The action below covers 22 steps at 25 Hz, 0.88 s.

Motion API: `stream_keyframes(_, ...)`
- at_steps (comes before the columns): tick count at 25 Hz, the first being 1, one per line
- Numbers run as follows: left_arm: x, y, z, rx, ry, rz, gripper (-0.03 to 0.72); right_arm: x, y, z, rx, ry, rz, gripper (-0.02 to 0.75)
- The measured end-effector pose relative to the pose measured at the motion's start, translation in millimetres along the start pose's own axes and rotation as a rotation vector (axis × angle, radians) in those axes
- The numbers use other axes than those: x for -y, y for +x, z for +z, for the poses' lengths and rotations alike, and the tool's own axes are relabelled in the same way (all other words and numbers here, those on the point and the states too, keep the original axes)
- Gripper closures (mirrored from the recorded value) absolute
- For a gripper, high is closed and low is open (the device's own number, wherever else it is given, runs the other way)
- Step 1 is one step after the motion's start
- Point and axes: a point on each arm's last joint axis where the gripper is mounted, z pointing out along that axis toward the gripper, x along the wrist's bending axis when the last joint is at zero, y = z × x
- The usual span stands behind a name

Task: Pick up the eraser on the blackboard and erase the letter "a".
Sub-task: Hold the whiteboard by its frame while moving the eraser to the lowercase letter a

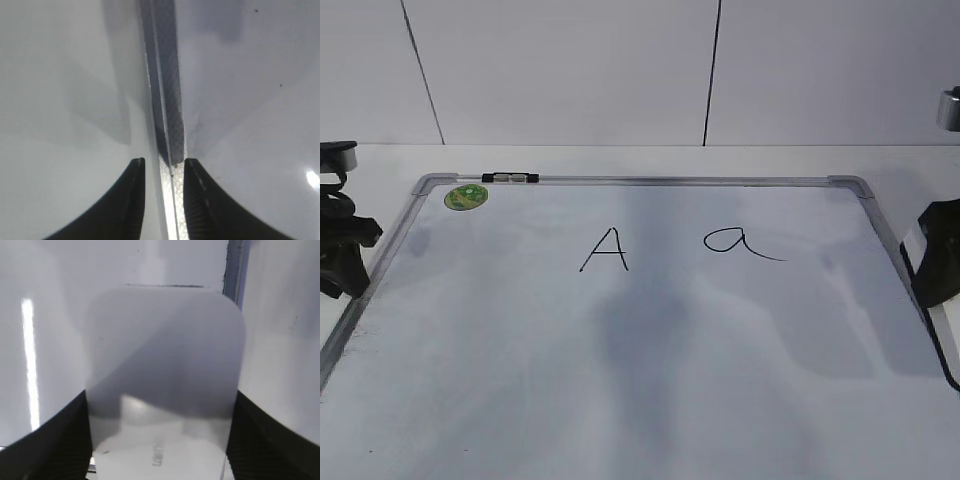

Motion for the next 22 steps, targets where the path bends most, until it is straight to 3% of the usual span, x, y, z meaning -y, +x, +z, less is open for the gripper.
stream_keyframes(22, -1.0, -0.3, 0.0, 0.004, -0.011, 0.004, 0.492, -0.6, 0.0, 0.0, 0.0, -0.006, 0.0, 0.169)
